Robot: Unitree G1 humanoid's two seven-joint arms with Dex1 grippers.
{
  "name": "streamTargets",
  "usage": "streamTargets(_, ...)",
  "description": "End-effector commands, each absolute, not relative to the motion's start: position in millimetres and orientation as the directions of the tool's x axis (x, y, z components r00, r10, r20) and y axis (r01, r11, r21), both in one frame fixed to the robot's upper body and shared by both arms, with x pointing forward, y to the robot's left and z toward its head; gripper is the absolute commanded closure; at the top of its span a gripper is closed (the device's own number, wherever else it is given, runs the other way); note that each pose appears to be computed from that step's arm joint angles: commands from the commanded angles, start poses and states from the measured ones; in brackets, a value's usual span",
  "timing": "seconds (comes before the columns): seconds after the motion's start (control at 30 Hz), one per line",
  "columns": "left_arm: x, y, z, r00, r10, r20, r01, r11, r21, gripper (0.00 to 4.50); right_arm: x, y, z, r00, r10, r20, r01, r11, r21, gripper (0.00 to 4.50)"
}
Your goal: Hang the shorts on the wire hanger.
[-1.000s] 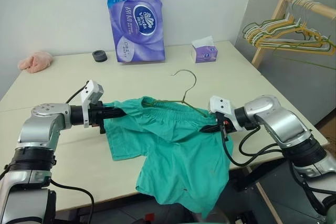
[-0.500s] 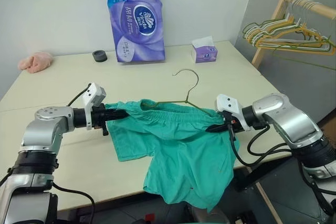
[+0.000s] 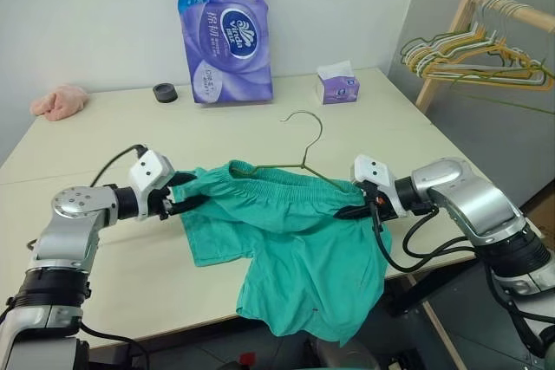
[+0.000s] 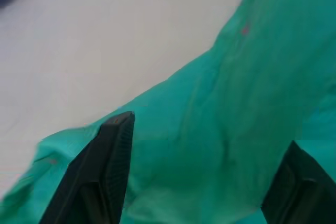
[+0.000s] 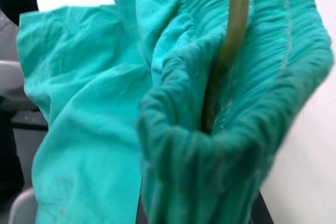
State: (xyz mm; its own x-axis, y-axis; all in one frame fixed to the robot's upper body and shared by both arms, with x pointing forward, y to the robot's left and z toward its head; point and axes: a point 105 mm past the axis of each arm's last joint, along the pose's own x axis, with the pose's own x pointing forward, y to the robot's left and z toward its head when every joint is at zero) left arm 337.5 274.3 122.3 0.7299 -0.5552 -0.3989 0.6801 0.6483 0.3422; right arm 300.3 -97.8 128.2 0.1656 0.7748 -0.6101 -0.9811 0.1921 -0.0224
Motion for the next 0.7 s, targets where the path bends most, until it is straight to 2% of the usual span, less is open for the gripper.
streamTargets(0.03, 350.4, 300.6, 178.8, 0.845, -0.482, -0.231, 0.532, 0.712, 0.459, 1.50, 309.3, -114.1, 136.2, 0.272, 0.781, -0.563, -0.943, 0.333, 0.006, 4.50)
streamTargets(0.1, 347.0, 294.6, 197.8, 0.824, -0.536, -0.185, 0.558, 0.709, 0.431, 1.50, 312.4, -131.9, 129.2, 0.349, 0.750, -0.561, -0.893, 0.448, 0.043, 4.50)
streamTargets(0.23, 334.2, 252.8, 205.9, 0.693, -0.705, -0.152, 0.714, 0.642, 0.278, 1.50, 308.8, -153.5, 122.2, 0.432, 0.709, -0.557, -0.822, 0.564, 0.082, 4.50)
streamTargets(0.3, 323.3, 226.6, 206.2, 0.596, -0.790, -0.144, 0.798, 0.563, 0.213, 1.50, 306.3, -161.2, 120.9, 0.467, 0.694, -0.547, -0.785, 0.611, 0.105, 4.50)
streamTargets(0.43, 296.6, 158.5, 193.4, 0.307, -0.941, -0.143, 0.952, 0.303, 0.049, 1.50, 304.4, -179.3, 120.5, 0.611, 0.602, -0.514, -0.663, 0.744, 0.084, 4.50)
streamTargets(0.5, 293.7, 142.4, 192.0, 0.237, -0.962, -0.134, 0.971, 0.240, -0.005, 1.50, 300.1, -184.2, 122.3, 0.649, 0.579, -0.494, -0.617, 0.780, 0.104, 4.50)
streamTargets(0.63, 309.2, 120.6, 199.3, 0.223, -0.971, -0.091, 0.975, 0.224, 0.001, 0.71, 290.7, -206.7, 119.5, 0.684, 0.472, -0.557, -0.518, 0.851, 0.085, 4.50)
streamTargets(0.7, 310.5, 106.0, 202.4, 0.182, -0.978, -0.097, 0.983, 0.178, 0.052, 0.07, 283.7, -219.7, 123.5, 0.703, 0.421, -0.573, -0.458, 0.884, 0.088, 4.50)
